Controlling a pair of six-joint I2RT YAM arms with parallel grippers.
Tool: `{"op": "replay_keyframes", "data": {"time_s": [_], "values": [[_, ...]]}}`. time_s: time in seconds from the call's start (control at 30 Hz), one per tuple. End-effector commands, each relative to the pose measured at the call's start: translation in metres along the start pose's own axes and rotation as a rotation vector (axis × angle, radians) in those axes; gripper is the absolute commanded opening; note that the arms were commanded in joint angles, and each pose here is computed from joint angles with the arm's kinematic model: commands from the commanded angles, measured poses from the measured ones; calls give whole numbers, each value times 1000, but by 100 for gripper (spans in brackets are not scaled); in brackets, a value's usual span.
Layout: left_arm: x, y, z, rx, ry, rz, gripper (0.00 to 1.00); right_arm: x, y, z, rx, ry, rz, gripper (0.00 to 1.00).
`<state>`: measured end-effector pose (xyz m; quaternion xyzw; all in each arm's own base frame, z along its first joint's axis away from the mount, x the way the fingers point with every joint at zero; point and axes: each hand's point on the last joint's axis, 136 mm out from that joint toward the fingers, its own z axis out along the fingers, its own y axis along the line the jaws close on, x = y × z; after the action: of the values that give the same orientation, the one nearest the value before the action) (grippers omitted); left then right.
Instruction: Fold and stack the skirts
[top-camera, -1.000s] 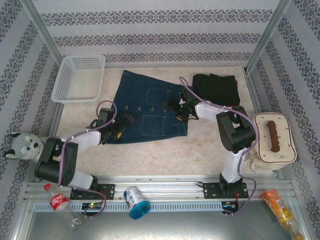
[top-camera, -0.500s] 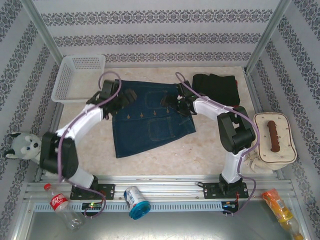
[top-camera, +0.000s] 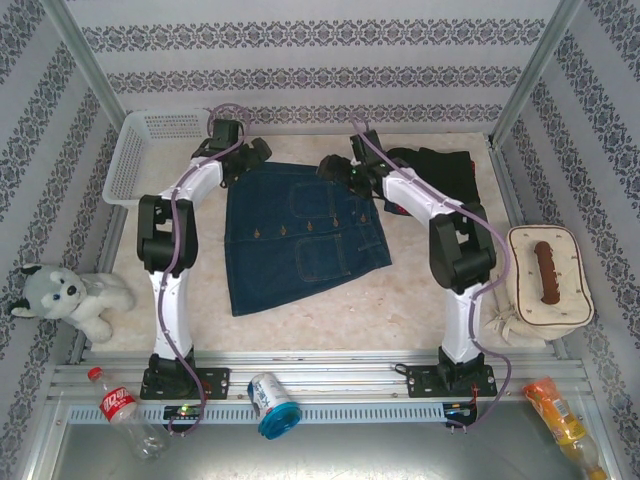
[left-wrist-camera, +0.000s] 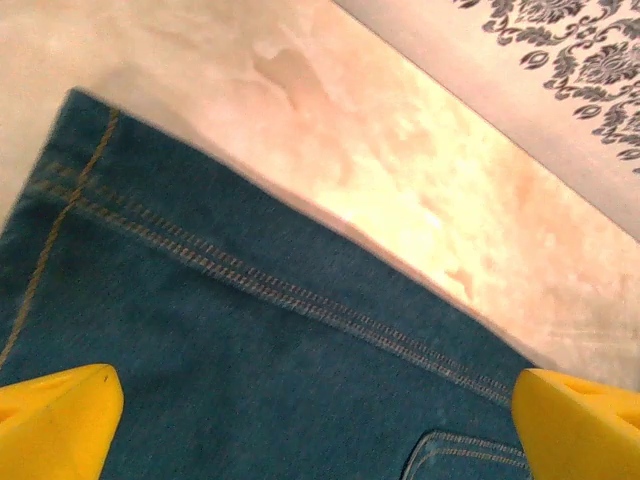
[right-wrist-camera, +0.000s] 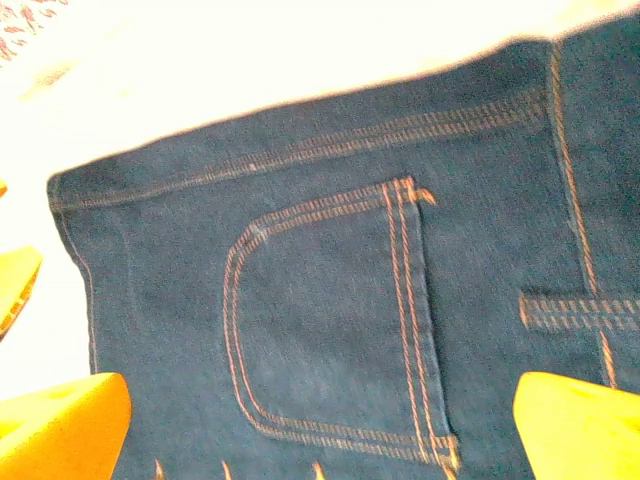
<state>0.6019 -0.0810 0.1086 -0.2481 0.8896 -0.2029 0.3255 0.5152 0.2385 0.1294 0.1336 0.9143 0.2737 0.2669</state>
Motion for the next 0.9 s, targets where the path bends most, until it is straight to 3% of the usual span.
{"op": "replay_keyframes", "data": {"time_s": [0.0,0.2,0.33,0.47,0.63,0.87], "values": [[-8,-6,19,51,16,-29,100,-18,-14,25,46,-12,-3,98],[6,29,54,-91,80,-76,100,-53,-55,60,126,-110,189,98],[13,70,74,-206,104,-138,100,-56,-85,81,112,-97,370,98],[9,86,89,-228,113,-180,100,-55,-100,87,131,-94,411,98],[-10,77,101,-187,84,-173,100,-57,-98,83,134,-116,405,98],[-36,24,108,87,42,-152,100,-67,-55,61,51,-127,323,98]]}}
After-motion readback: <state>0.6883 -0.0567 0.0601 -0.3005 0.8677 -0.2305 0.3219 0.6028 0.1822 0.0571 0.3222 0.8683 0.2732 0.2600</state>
